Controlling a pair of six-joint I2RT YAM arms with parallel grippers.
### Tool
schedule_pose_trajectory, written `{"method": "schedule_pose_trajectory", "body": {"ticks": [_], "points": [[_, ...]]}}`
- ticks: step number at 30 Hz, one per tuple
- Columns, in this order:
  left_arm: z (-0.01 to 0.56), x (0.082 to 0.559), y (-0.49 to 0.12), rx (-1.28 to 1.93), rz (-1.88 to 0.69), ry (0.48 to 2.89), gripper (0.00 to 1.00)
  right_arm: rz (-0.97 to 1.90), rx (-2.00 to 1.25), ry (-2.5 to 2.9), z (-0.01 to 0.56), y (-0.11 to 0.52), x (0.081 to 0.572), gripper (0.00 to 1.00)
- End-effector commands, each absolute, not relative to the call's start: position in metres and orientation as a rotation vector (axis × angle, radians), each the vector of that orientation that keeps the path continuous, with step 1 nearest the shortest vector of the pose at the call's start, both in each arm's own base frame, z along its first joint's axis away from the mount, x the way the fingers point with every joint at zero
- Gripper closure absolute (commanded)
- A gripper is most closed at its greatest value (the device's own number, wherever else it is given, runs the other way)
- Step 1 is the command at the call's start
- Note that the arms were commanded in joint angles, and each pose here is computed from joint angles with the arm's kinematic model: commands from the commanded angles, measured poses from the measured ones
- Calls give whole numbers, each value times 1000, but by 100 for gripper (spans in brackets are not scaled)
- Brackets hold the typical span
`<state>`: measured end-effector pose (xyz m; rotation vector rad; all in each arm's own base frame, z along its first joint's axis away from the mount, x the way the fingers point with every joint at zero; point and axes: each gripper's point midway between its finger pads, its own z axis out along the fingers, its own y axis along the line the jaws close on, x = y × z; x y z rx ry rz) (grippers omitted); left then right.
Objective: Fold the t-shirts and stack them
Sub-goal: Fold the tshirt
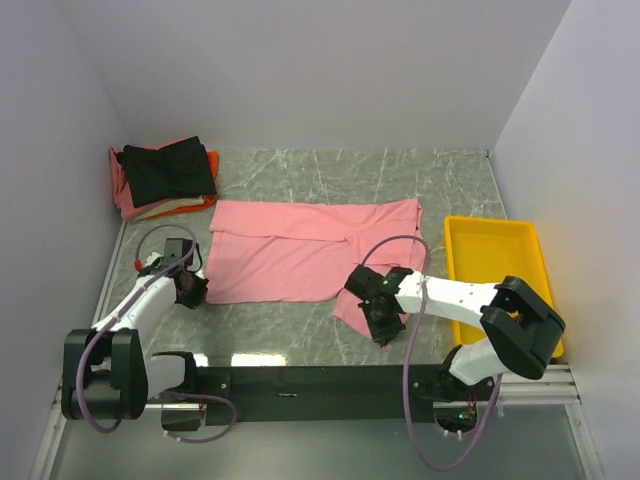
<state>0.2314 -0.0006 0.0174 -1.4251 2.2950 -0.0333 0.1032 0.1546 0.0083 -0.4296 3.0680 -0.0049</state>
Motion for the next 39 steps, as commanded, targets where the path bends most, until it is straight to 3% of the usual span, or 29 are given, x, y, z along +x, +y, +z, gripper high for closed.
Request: {"method": "schedule_pose_trajectory", "body": {"ticks": [1,7,12,26,39], "points": [[17,215,2,-1455,6,2303,99,-40,-366,3091,-2,142,92,100],[24,206,-4,-1455,-36,2318,100,100,-286,3018,35,146,93,100],[37,217,-6,-1437,-79,2299,100,169,-250,2925,62,155,123,100],[68,275,-20,-1357,-236,2275,100,182,-7,2655,128,145,259,100],[84,347,-9,-1379,-258,2195,99,125,85,2585,146,127,348,100]]}}
